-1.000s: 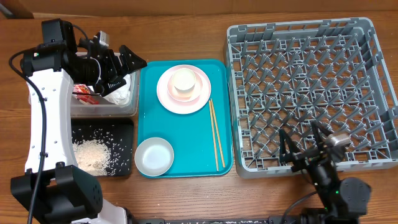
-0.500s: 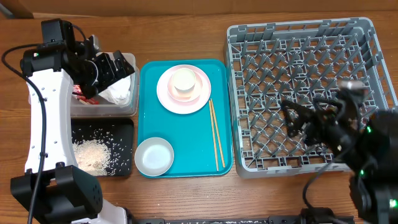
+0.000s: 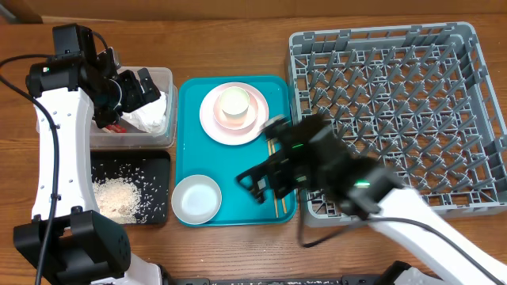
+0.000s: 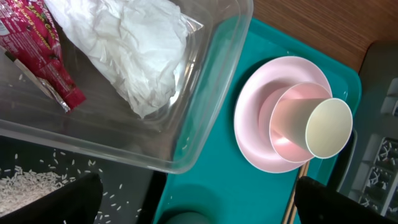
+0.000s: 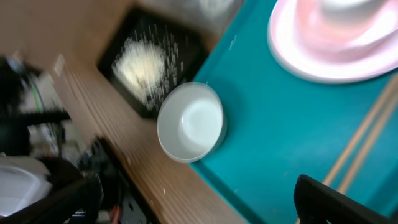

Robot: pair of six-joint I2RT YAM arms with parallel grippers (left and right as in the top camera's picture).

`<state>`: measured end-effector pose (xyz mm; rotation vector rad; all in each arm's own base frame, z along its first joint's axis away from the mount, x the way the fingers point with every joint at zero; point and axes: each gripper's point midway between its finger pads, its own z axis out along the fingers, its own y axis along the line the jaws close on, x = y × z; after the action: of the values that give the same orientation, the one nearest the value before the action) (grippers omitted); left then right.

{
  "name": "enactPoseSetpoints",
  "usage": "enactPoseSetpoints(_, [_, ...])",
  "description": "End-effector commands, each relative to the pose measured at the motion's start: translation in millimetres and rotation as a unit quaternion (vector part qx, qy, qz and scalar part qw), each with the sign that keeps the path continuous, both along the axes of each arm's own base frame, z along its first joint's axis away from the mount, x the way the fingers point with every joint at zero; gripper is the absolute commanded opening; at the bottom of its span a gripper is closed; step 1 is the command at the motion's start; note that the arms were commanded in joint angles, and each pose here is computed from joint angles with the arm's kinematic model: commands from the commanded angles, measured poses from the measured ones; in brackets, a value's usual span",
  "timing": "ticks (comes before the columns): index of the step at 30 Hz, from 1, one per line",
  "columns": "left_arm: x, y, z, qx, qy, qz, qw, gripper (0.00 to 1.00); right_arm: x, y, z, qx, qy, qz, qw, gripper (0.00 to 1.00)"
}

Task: Sort waste into correct bins and load items into the dishwasher
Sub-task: 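Move the right gripper from the rack toward the chopsticks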

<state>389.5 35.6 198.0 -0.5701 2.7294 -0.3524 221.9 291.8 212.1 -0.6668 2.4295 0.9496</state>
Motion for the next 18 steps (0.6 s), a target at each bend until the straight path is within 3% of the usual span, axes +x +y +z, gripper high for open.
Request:
enactPoseSetpoints(1, [1.9,2.5,8.1,0.012,-0.013,-0.006,1.0,1.0,-0.2,35.9,-33.0,-0.044,-0.008,0.002,0.999,1.0])
enactPoseSetpoints(7, [1.9,2.5,8.1,0.012,-0.013,-0.006,1.0,1.0,5.8,53.6,-77.0,-0.077,0.01,0.01,0.997,1.0])
enactPoseSetpoints(8, [1.9,2.5,8.1,0.012,-0.013,-0.006,1.0,1.0,11.0,49.8,-85.5,-0.093,0.007,0.001,0.996,0.94])
enactPoseSetpoints(12, [1.9,2.5,8.1,0.012,-0.013,-0.006,1.0,1.0,28.1,38.2,-108.3,-0.142,-0.009,-0.035,0.989,0.55])
enactPoseSetpoints(15, [1.8,2.5,8.1,0.012,-0.012,-0.006,1.0,1.0,31.5,38.9,-110.6,-0.144,-0.014,-0.04,0.989,0.33])
enactPoseSetpoints(18, [1.9,2.5,8.1,0.012,-0.013,-0.006,1.0,1.0,42.0,33.2,-109.9,-0.157,-0.035,-0.063,0.985,0.28])
